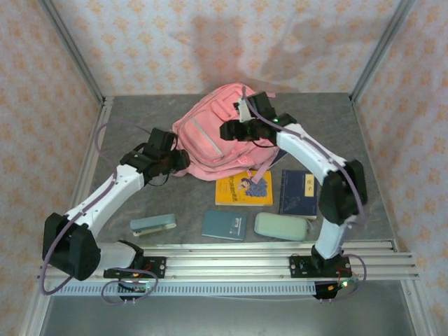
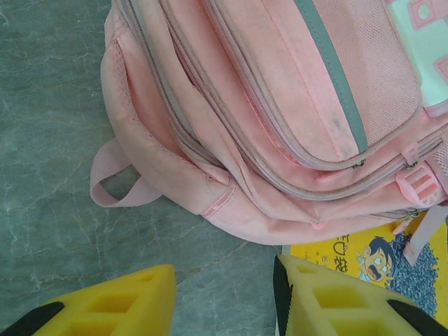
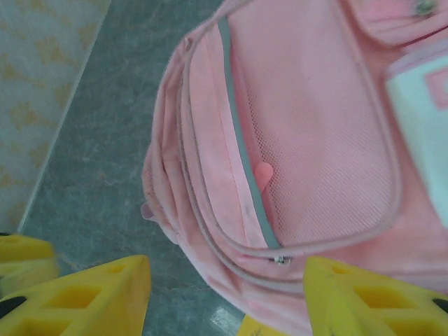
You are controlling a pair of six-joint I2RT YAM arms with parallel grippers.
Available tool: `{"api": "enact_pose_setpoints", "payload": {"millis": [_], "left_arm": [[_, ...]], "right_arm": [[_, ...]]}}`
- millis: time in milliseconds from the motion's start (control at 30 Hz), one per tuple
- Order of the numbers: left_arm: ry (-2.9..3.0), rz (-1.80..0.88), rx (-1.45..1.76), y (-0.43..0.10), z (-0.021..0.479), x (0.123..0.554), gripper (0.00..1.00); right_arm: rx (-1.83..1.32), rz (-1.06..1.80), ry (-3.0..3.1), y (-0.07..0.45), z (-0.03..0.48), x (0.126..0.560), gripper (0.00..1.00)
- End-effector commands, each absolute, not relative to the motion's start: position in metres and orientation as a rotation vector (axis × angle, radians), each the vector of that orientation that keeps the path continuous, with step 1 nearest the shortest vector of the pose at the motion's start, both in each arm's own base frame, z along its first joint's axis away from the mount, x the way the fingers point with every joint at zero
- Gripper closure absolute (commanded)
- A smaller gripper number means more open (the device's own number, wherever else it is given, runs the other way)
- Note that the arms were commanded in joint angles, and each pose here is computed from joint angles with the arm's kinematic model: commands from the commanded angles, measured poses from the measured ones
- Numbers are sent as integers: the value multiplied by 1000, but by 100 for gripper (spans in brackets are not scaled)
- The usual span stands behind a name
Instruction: Pack books, pencil case, and school supplies into a backpack
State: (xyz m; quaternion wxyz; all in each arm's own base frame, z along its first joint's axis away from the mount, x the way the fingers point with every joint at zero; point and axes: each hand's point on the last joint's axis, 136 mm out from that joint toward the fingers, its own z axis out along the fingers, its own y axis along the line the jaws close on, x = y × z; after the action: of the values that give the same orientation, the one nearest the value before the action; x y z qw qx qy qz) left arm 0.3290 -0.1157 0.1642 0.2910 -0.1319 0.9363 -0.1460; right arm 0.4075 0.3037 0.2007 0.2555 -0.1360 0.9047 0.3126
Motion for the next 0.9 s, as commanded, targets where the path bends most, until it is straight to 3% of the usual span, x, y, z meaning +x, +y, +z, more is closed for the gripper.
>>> {"api": "enact_pose_setpoints", "payload": {"millis": [0, 333, 533, 867], "left_arm": [[2505, -388, -375, -107, 165, 316, 58], [2531, -470, -289, -118, 159, 310, 59], [2538, -469, -275, -120, 158, 312, 59], [2537, -456, -264, -119, 159, 312, 60]], "right_arm": [[-485, 855, 2621, 314, 151, 397, 41], [-551, 937, 2675, 350, 110, 408, 40], [-556, 865, 2606, 350, 119, 416, 50], [-567, 1057, 2683, 373, 96, 409, 53]]}}
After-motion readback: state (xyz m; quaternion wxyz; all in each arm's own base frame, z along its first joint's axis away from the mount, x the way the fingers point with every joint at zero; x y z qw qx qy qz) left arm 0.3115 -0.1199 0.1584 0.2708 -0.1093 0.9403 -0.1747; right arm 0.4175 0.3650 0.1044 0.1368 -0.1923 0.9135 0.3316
